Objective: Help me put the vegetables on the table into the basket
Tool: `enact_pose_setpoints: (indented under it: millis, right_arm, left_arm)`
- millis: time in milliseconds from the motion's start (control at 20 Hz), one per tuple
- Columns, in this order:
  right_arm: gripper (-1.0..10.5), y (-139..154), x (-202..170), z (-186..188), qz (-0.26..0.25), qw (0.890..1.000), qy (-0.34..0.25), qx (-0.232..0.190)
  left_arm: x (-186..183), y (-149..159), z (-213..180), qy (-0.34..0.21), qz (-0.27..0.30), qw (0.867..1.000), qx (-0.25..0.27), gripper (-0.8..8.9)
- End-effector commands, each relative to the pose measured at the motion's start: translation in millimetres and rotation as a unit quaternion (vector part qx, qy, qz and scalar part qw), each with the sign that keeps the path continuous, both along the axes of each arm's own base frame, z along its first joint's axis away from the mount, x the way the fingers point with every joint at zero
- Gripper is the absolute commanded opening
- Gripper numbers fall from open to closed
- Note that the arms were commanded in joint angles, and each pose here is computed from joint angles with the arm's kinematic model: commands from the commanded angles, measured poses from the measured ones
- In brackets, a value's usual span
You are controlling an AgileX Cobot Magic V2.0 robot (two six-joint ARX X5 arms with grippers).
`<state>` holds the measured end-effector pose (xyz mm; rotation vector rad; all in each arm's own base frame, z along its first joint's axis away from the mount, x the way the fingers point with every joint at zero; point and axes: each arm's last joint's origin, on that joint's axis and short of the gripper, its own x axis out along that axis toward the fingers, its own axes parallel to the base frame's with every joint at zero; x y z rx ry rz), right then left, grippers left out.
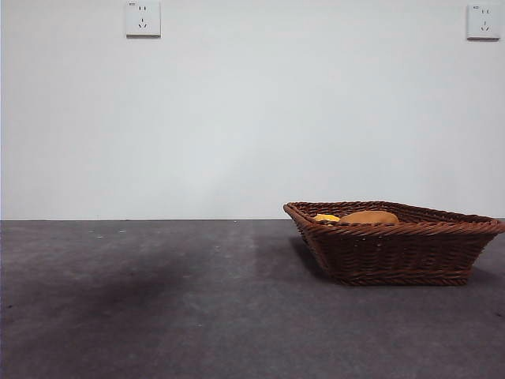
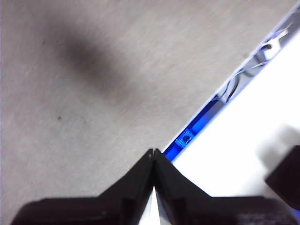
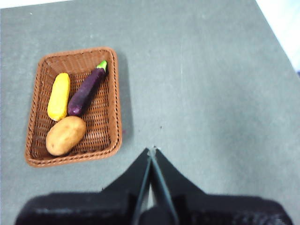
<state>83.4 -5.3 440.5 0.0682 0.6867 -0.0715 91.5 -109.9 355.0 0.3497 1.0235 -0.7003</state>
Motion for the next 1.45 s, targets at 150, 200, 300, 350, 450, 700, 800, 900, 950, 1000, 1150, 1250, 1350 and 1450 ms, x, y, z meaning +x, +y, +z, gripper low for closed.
enact_pose_setpoints:
  millis: [150, 200, 300, 350, 450, 700, 800, 900, 950, 1000, 1150, 1250, 1350, 1450]
  right_arm:
    - [-0.1, -1, 11, -5, -0.007, 0.999, 0.032, 0.010]
    - [-0.1, -1, 17, -6, -0.007, 0.999, 0.040, 0.010]
    - [-0.1, -2, 30, -9, -0.007, 0.998, 0.059, 0.012]
    - [-0.1, -2, 37, -12, -0.008, 0.997, 0.070, 0.012]
    - [-0.1, -3, 54, -17, -0.008, 0.995, 0.095, 0.014]
    - [-0.1, -6, 97, -35, -0.008, 0.988, 0.154, 0.017]
    - [-0.1, -7, 114, -42, -0.008, 0.986, 0.165, 0.018]
    - [-0.1, -9, 131, -48, -0.009, 0.986, 0.167, 0.018]
    - [-0.1, -9, 139, -51, -0.009, 0.987, 0.162, 0.018]
    - [-0.1, -10, 147, -53, -0.009, 0.988, 0.155, 0.017]
    - [-0.1, -11, 170, -56, -0.008, 0.993, 0.114, 0.015]
    - [-0.1, -12, 181, -55, -0.008, 0.997, 0.078, 0.013]
    - [-0.1, -13, 189, -51, -0.008, 0.999, 0.040, 0.011]
    - [-0.1, -13, 194, -46, -0.008, 1.000, 0.005, 0.008]
  left_arm:
    - [-10, 10, 6, -0.015, 0.000, 1.000, -0.026, -0.03]
    - [-10, 10, 6, -0.016, 0.000, 1.000, -0.027, -0.03]
    - [-10, 10, 6, -0.016, 0.000, 1.000, -0.027, -0.03]
    - [-9, 9, 6, -0.016, 0.000, 0.999, -0.028, -0.03]
    - [-6, 5, 6, -0.018, 0.000, 0.999, -0.029, -0.03]
    - [3, 5, 12, -0.100, -0.033, 0.994, -0.020, -0.03]
    - [5, 13, 18, -0.119, -0.010, 0.991, -0.052, -0.03]
    - [8, 27, 24, -0.140, 0.019, 0.987, -0.071, -0.03]
    - [9, 38, 27, -0.167, 0.034, 0.983, -0.063, -0.03]
    - [9, 46, 28, -0.185, 0.048, 0.980, -0.054, -0.03]
    - [4, 68, 24, -0.268, 0.081, 0.959, -0.040, -0.03]
    - [-1, 77, 7, -0.333, 0.081, 0.939, -0.017, -0.03]
    - [-2, 83, -21, -0.378, 0.103, 0.920, -0.024, -0.03]
    - [-1, 88, -59, -0.405, 0.132, 0.903, -0.048, -0.03]
